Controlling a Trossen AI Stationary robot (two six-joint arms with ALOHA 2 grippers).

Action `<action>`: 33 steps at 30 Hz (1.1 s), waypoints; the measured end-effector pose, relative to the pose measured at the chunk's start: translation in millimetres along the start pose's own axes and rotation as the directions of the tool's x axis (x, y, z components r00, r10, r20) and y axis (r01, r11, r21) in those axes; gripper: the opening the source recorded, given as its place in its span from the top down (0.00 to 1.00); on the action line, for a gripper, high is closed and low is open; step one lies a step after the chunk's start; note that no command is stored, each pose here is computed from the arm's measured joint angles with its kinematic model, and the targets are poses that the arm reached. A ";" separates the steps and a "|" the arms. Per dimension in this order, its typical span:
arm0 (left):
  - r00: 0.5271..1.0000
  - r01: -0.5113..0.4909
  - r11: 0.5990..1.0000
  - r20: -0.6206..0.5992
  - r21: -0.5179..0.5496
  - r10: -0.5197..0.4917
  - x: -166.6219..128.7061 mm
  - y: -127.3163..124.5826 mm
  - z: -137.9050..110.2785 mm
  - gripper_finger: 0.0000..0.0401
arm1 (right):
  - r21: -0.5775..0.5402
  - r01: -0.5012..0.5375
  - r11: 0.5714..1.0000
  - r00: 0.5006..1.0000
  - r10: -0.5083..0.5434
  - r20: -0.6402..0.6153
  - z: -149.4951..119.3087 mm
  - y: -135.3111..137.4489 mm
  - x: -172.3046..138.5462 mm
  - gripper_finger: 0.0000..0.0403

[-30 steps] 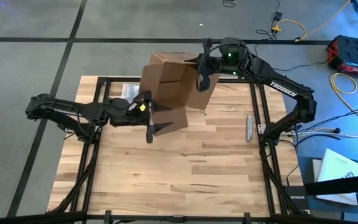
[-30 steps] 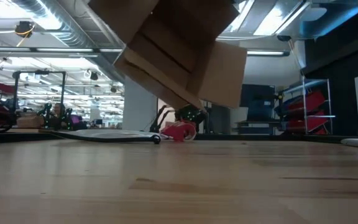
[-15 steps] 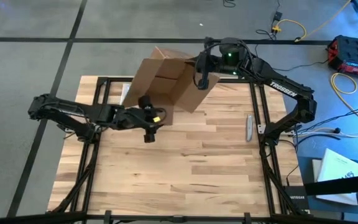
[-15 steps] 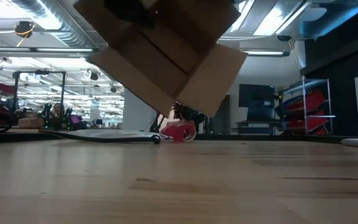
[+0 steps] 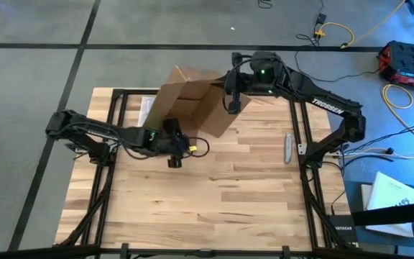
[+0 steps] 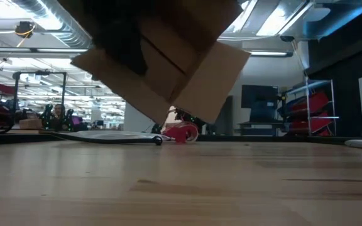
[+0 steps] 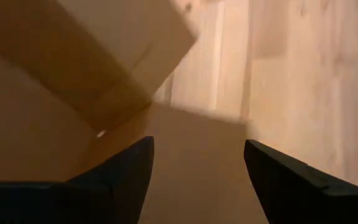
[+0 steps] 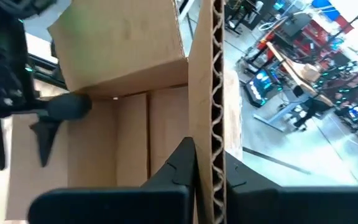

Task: Unpack boxes
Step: Break down the box until it is fully flat

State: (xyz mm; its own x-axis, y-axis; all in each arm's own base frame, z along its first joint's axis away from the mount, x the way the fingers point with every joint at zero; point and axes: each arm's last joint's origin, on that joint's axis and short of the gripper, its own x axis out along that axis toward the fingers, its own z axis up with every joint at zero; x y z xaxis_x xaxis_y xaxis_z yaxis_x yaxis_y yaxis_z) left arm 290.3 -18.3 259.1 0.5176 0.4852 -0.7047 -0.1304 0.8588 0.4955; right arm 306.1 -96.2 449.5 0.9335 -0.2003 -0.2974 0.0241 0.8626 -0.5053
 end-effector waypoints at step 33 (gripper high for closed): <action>0.937 -0.198 0.975 -0.275 0.097 0.218 46.8 -14.8 -37.3 0.40 | -0.073 -0.261 0.962 0.965 0.261 -0.016 4.2 33.9 -2.1 1.00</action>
State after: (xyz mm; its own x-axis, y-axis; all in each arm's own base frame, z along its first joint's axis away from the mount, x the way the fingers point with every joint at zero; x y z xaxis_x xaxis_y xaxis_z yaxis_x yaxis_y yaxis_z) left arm 284.9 -2.2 199.9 0.2240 0.6865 -0.6918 -0.1472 0.7255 0.6723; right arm 306.5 -64.6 436.4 0.9015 0.0239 -0.4322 -0.2469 0.8485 -0.4681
